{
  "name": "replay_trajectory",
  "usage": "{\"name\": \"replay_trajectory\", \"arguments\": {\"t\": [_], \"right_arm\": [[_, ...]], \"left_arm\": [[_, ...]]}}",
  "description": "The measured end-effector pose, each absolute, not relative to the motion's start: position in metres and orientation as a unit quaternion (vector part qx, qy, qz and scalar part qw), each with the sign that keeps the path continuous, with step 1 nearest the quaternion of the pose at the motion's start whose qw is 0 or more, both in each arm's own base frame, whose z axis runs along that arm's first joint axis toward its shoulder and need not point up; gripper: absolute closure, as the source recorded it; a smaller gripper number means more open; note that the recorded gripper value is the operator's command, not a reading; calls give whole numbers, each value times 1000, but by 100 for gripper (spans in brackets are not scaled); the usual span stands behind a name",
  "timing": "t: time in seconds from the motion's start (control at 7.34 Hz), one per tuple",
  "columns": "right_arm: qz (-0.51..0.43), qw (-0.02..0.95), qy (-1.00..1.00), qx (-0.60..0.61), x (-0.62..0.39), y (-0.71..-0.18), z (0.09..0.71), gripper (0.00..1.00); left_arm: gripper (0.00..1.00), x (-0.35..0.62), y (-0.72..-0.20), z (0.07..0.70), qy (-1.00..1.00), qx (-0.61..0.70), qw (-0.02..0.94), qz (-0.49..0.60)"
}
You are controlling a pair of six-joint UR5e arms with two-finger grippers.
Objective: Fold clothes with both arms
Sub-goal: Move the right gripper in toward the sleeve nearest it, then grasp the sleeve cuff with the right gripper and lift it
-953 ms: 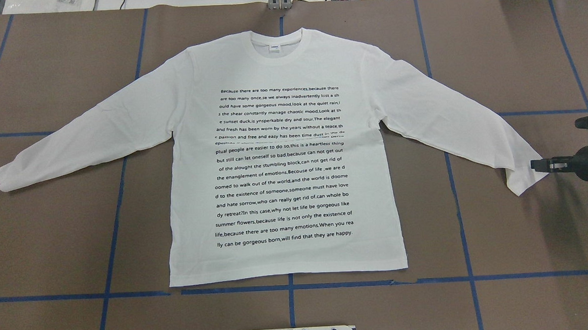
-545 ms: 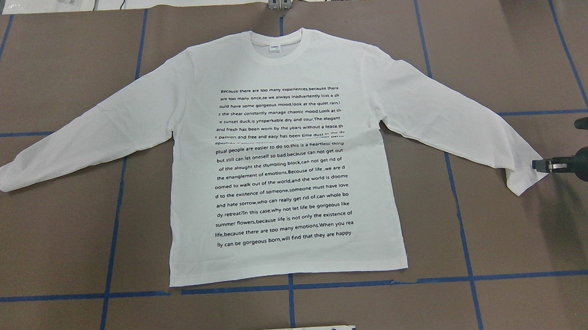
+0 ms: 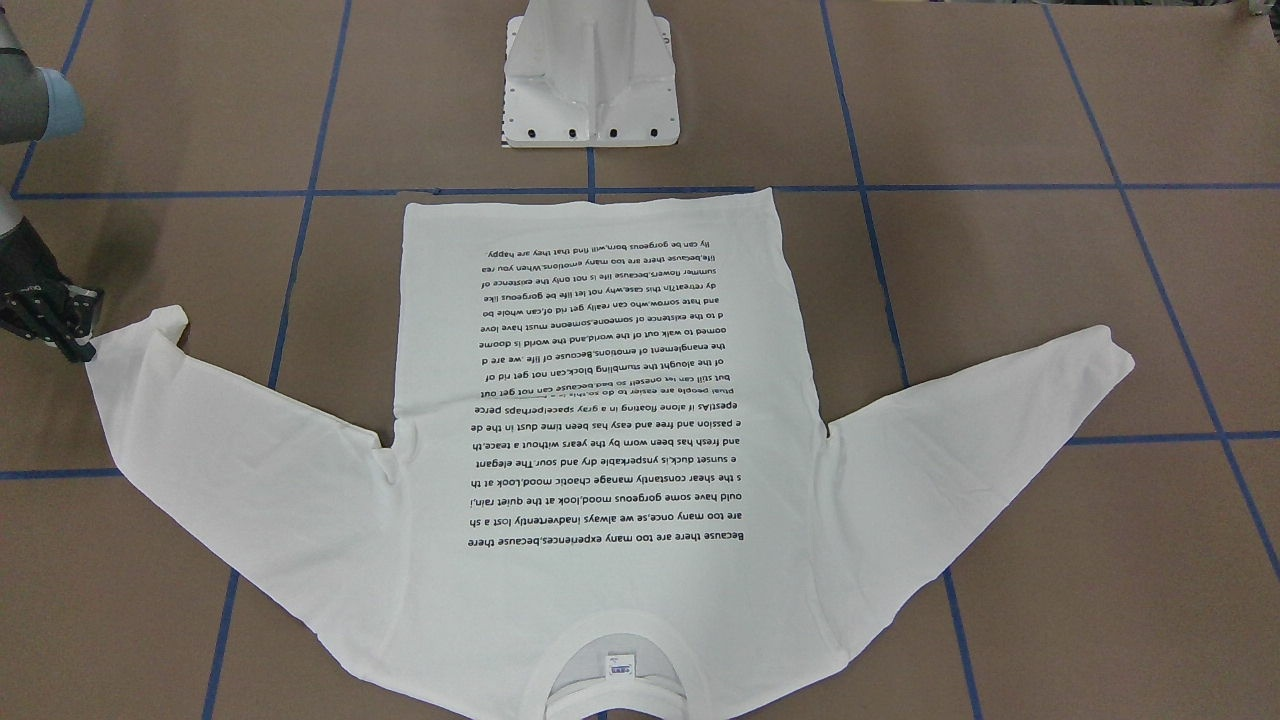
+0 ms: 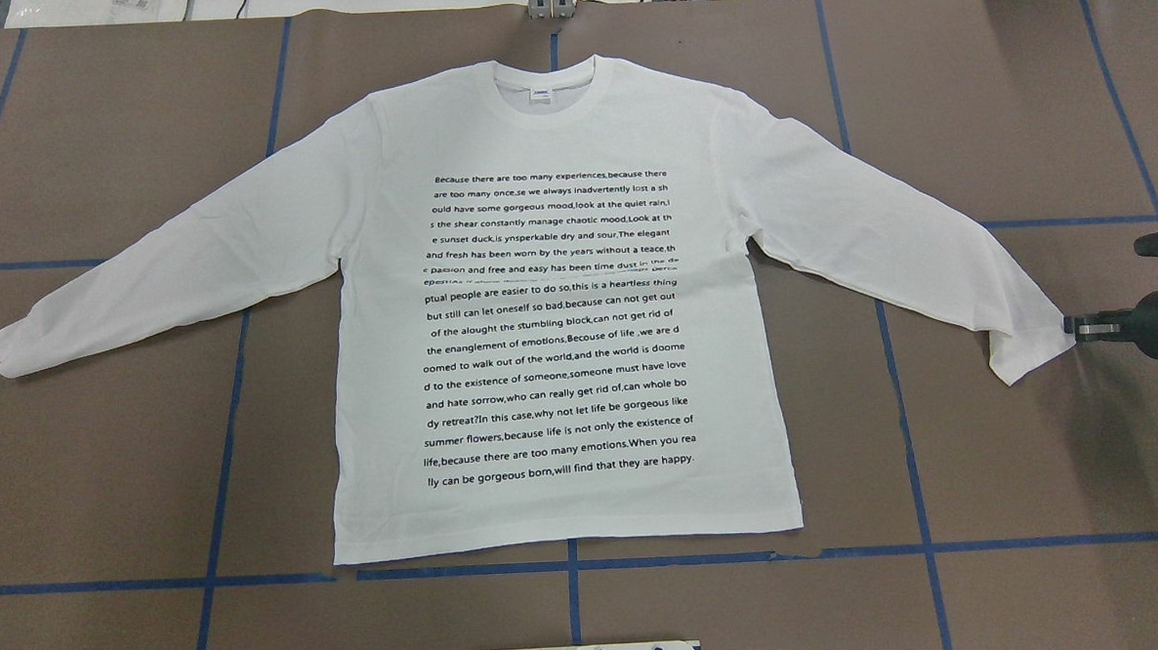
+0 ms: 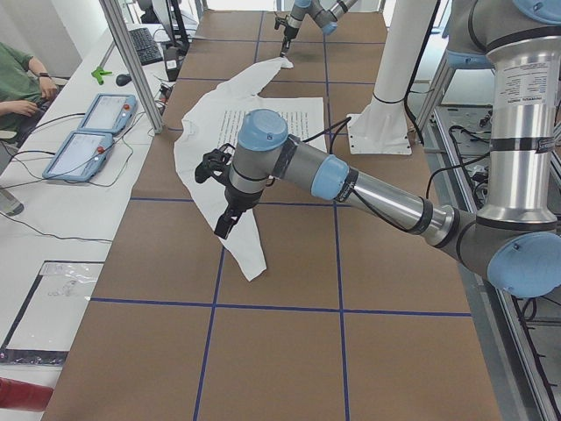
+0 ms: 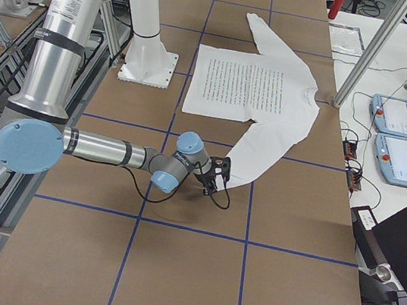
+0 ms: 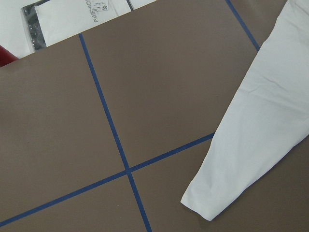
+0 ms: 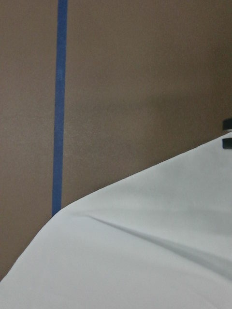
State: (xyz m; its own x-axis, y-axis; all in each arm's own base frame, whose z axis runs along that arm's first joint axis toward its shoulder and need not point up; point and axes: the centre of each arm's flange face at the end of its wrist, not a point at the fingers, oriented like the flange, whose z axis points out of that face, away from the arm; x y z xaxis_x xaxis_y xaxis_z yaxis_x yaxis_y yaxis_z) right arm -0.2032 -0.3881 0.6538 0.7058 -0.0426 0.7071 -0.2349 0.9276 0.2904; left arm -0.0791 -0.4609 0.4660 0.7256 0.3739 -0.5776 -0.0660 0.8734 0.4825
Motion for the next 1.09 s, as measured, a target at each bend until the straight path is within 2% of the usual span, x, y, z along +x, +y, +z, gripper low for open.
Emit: {"name": "replay_trajectory", "arguments": {"t": [0.68, 0.82, 1.09], "right_arm": [[59, 889, -419, 174, -159, -409, 627, 100], [66, 884, -431, 170, -143, -426, 611, 100], [76, 885, -430, 162, -121, -472, 540, 100]], "left_arm": [[0, -79, -461, 466, 350, 220, 902, 122], [0, -79, -461, 465, 350, 221, 902, 122], [0, -78, -462, 465, 351, 221, 902, 122]]}}
